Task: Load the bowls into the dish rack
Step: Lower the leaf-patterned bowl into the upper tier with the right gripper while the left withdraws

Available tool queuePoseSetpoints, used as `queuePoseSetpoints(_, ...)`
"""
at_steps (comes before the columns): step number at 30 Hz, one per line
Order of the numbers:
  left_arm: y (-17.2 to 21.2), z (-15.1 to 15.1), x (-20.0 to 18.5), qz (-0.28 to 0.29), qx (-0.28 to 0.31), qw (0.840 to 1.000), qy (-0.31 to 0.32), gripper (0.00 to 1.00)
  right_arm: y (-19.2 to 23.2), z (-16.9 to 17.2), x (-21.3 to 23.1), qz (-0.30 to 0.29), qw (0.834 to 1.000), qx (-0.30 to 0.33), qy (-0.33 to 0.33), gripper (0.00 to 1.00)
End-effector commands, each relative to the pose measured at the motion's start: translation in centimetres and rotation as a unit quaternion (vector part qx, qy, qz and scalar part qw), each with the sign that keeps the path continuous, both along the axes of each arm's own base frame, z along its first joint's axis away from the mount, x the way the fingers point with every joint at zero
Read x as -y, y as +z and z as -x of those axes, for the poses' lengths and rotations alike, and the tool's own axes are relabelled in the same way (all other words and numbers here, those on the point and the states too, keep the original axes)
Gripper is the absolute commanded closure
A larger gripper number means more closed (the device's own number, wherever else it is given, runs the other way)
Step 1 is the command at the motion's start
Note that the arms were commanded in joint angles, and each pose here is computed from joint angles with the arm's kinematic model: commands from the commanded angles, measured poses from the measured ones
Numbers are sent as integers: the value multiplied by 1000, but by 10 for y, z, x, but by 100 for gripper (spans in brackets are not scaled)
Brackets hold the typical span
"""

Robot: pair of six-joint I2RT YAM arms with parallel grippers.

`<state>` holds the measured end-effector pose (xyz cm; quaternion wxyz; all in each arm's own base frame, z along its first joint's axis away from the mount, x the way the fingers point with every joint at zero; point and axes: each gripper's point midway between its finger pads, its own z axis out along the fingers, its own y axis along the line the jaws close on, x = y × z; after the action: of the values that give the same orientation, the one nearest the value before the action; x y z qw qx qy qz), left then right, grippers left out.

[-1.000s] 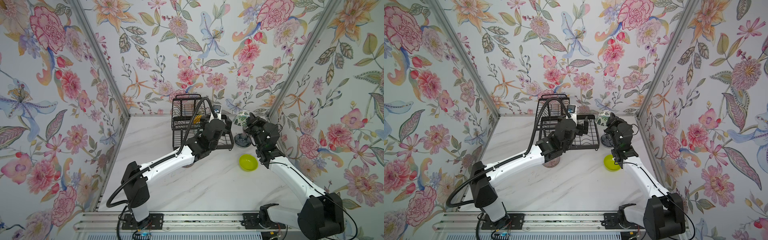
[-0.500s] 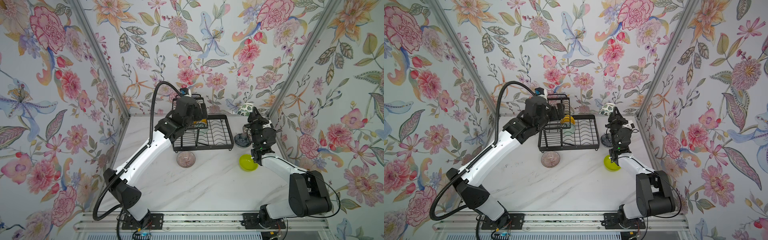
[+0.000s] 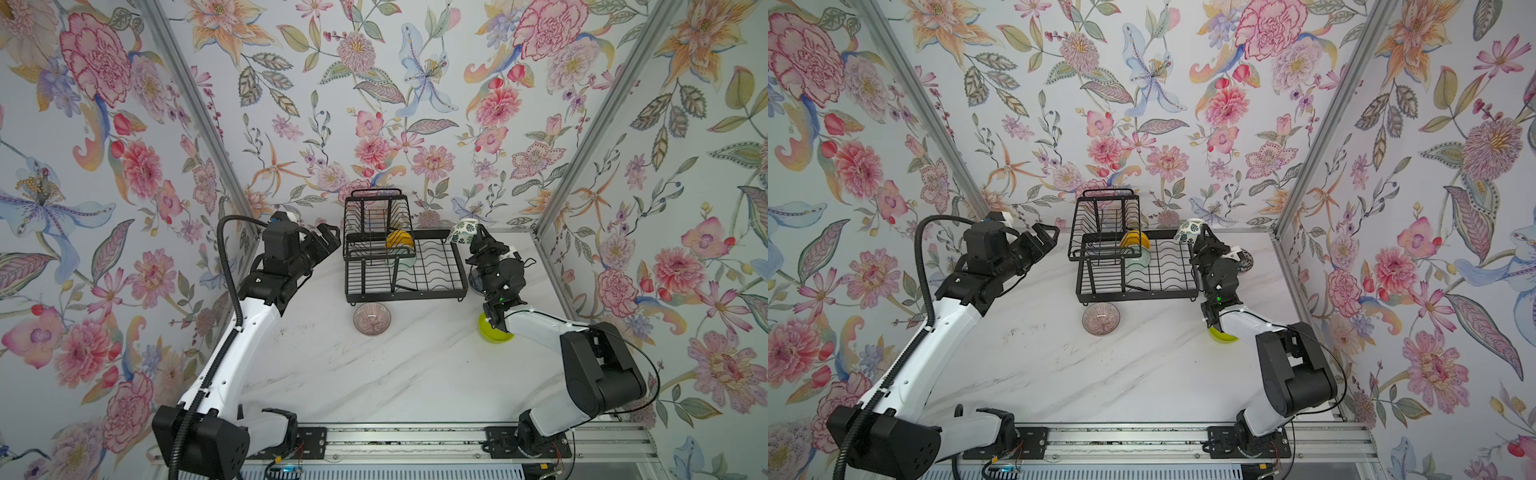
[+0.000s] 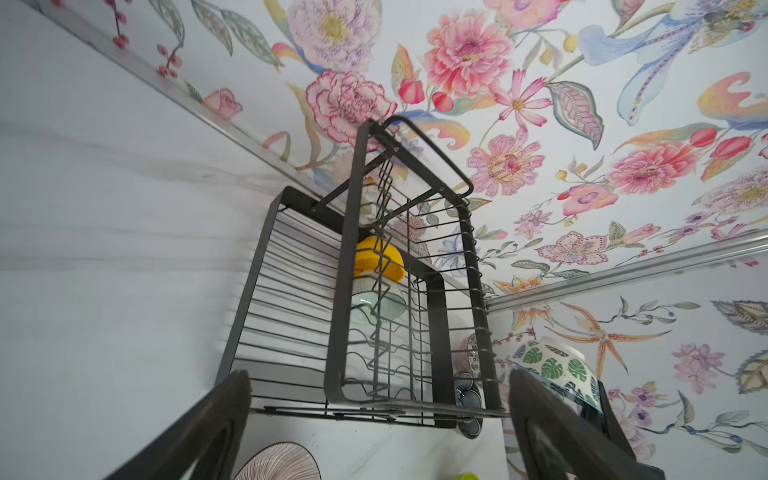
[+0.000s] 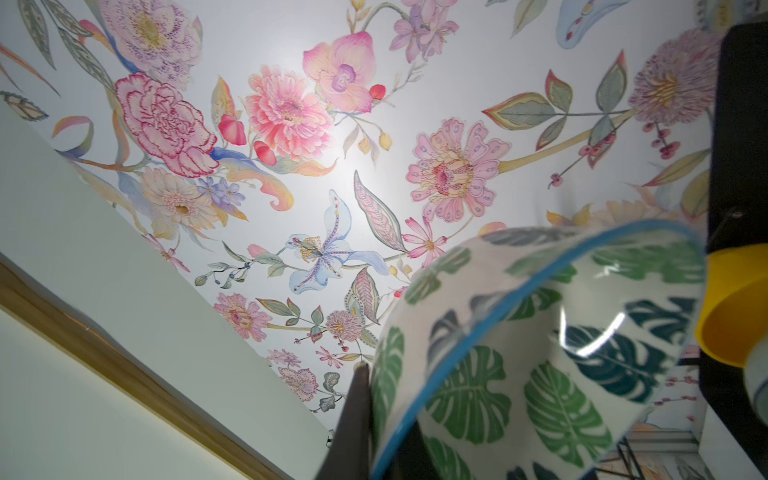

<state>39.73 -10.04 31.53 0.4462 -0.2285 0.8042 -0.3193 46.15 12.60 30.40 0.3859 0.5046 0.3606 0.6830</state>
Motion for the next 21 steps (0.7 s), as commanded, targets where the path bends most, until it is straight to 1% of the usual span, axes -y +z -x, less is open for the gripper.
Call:
queuePoseSetpoints(1, -20, -2, 5, 91, -14, 995, -24, 1, -10, -1, -11, -9, 1000, -5, -10, 100)
queuePoseSetpoints(5, -69, -6, -8, 143, -62, 988, -1, 1, -33, -6, -32, -13, 999, -43, -2, 100)
queuePoseSetpoints(9, -97, -9, -14, 184, -77, 980, 2, 1, -55, -7, -54, 0, 996, -85, 6, 100)
queuePoseSetpoints(11, -110, -9, -9, 200, -89, 976, -6, 1, -65, -5, -63, -1, 995, -102, 5, 100)
queuePoseSetpoints(14, -125, -9, 1, 229, -99, 968, -28, 1, -71, -9, -72, 2, 995, -102, 7, 100)
queuePoseSetpoints(16, -137, -9, 5, 238, -115, 964, -35, 1, -77, -13, -77, -11, 994, -105, 13, 100)
queuePoseSetpoints(18, -139, -11, 9, 248, -117, 961, -46, 1, -80, -16, -80, -18, 994, -107, 14, 100)
queuePoseSetpoints(21, -142, -18, 14, 251, -115, 959, -62, 1, -83, -23, -84, -12, 994, -110, 15, 100)
